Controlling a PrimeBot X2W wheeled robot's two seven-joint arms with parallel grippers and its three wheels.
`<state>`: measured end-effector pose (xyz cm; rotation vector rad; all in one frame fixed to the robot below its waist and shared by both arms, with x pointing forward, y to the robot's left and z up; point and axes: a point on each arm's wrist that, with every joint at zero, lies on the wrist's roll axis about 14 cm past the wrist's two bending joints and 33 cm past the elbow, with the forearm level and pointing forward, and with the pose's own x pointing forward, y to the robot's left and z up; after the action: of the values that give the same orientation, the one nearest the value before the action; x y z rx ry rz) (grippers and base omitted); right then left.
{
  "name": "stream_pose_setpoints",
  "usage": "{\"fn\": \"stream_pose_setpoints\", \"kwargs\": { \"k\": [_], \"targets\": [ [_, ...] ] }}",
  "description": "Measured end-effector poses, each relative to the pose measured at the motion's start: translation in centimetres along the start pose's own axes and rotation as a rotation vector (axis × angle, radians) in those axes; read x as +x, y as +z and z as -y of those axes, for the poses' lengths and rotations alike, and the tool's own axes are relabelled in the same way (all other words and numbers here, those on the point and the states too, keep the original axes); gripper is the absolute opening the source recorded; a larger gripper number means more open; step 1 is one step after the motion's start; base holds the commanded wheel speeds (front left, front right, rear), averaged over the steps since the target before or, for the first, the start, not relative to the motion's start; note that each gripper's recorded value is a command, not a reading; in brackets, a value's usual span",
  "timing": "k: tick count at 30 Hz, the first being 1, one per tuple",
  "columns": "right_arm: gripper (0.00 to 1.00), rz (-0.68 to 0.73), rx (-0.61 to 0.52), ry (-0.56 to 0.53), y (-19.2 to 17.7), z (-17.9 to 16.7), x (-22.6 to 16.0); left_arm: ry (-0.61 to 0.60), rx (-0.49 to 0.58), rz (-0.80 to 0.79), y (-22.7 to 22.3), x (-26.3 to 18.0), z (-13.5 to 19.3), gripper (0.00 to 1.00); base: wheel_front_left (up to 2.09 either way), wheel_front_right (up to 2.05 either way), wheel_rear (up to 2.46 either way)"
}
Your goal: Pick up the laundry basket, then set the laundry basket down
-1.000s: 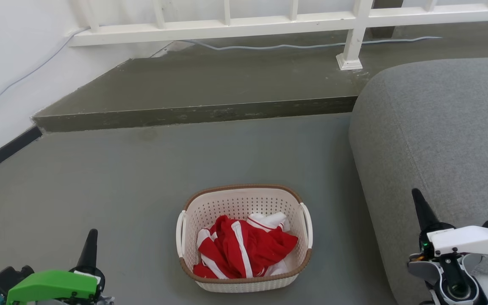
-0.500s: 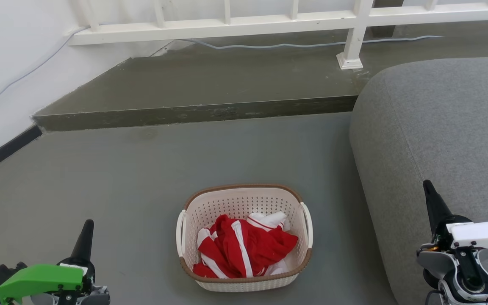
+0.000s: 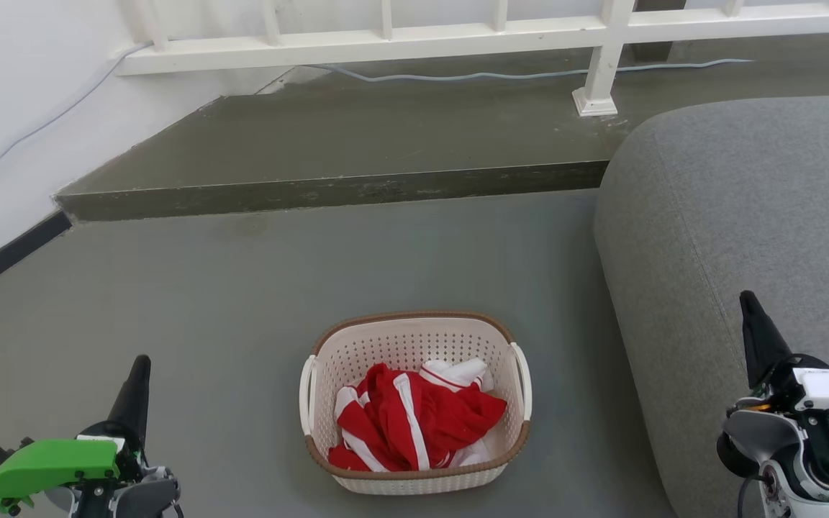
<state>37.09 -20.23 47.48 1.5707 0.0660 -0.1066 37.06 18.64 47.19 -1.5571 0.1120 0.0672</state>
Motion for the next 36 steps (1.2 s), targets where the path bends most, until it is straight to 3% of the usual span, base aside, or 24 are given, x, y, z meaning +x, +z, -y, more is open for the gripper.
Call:
{"fn": "stream_pose_setpoints", "kwargs": {
  "k": [36],
  "targets": [
    [0.00, 0.002, 0.012, 0.010, 0.17, -0.26, 0.25, -0.013, -0.016, 0.000, -0.02, 0.25, 0.31, 0.00, 0.00, 0.00, 0.00]
  ]
}}
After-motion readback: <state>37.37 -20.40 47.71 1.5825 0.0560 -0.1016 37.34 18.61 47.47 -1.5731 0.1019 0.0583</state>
